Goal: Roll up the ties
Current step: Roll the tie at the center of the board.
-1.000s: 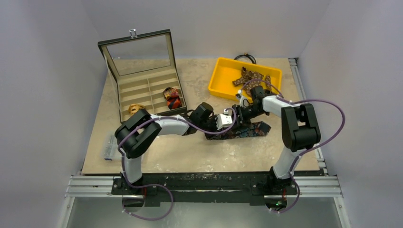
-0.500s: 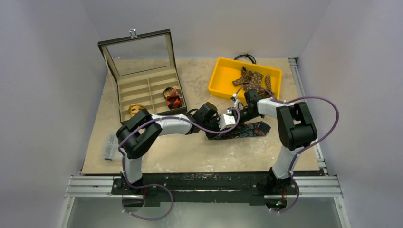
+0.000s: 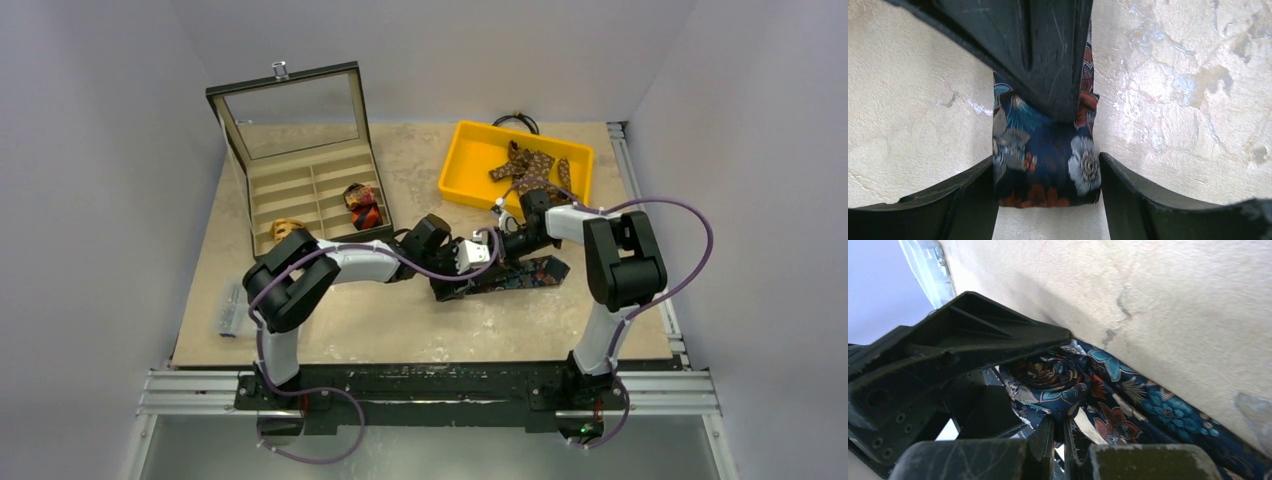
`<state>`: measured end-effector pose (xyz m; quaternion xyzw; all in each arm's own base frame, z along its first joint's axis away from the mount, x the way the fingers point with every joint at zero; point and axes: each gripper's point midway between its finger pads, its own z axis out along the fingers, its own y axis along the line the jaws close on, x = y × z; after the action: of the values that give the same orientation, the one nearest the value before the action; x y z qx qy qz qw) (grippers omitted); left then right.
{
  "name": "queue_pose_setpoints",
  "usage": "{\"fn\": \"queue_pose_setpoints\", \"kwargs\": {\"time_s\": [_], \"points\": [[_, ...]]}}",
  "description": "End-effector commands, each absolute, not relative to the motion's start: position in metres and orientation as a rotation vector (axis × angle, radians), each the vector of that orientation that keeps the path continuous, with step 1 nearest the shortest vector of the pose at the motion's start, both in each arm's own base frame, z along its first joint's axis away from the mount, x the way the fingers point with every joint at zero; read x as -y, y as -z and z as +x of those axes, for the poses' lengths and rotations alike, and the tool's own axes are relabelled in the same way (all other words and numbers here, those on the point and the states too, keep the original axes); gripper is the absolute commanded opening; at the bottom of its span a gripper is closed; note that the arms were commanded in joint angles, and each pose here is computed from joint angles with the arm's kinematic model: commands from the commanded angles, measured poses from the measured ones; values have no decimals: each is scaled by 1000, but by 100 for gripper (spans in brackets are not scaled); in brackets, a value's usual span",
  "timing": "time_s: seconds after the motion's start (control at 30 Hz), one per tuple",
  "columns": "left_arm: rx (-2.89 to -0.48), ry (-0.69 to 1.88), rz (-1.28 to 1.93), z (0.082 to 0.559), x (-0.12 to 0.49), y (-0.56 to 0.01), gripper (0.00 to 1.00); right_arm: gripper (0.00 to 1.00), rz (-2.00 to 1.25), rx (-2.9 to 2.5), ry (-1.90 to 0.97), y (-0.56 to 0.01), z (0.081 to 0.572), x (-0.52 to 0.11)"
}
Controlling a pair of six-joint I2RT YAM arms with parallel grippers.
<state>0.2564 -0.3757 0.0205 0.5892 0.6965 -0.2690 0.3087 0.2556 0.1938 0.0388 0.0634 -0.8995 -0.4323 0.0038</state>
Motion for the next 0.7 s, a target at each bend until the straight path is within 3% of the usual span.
{"fn": "queue_pose_setpoints", "kwargs": {"time_s": [0.0, 0.37, 0.67], "points": [[-1752, 832, 1536, 256, 383, -34, 67, 0, 227, 2972, 992, 4, 262, -155], [-1676, 976, 1479, 261, 415, -39, 61, 0, 241, 3021, 790, 31, 276, -139], [-1562, 933, 1537, 263, 422, -45, 65, 0, 262, 2996, 720, 44, 273, -135]]}}
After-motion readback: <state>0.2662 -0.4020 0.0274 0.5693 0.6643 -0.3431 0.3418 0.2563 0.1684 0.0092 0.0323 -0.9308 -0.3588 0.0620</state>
